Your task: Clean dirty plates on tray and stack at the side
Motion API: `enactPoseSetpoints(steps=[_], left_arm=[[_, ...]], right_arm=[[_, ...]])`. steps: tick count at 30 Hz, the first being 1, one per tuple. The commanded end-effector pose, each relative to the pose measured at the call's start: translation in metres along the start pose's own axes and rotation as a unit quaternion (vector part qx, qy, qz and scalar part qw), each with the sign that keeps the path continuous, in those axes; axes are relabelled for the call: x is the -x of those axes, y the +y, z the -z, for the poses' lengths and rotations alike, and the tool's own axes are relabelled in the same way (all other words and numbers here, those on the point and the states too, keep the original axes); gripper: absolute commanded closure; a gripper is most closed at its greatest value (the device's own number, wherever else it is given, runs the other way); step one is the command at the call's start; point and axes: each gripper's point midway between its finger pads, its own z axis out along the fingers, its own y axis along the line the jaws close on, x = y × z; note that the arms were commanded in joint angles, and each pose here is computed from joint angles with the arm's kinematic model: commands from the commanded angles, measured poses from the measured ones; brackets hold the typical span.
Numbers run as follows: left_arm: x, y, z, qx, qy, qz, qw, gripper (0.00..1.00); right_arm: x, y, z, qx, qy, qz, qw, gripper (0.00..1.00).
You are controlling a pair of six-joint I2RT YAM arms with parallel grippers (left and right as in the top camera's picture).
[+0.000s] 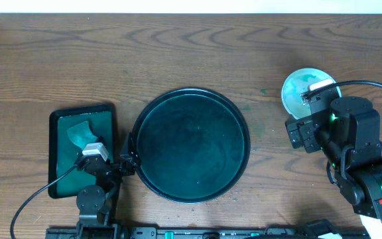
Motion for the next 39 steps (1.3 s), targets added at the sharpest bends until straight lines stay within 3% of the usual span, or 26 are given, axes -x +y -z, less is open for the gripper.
enactPoseSetpoints(steps=[1, 22, 28, 30, 34, 39], left_arm=[[-0.013, 0.006, 0.0, 0.011, 0.022, 0.003, 1.0, 0.14], [-0.013, 0.006, 0.0, 0.011, 0.022, 0.003, 1.0, 0.14], [-0.013, 0.006, 0.0, 0.011, 0.022, 0.003, 1.0, 0.14], [-0.013, 0.006, 0.0, 0.011, 0.022, 0.003, 1.0, 0.14], [-0.013, 0.006, 0.0, 0.011, 0.022, 0.003, 1.0, 0.14], [-0.013, 0.006, 0.0, 0.011, 0.022, 0.003, 1.0, 0.14]], right_arm=[[0.006, 0.0, 0.004, -0.002, -0.008, 0.007, 1.0, 0.01], [0.007, -0.003, 0.011, -0.006, -0.022, 0.003, 1.0, 0.01], [0.024, 0.0, 0.028, 0.026, -0.081, -0.02, 0.996, 0.01], [0.034, -0.006, 0.034, 0.029, -0.111, -0.062, 0.991, 0.01], [0.05, -0.029, 0.048, 0.016, -0.173, -0.169, 0.97, 0.01], [0.061, -0.037, 0.067, 0.025, -0.254, -0.208, 0.944, 0.01]])
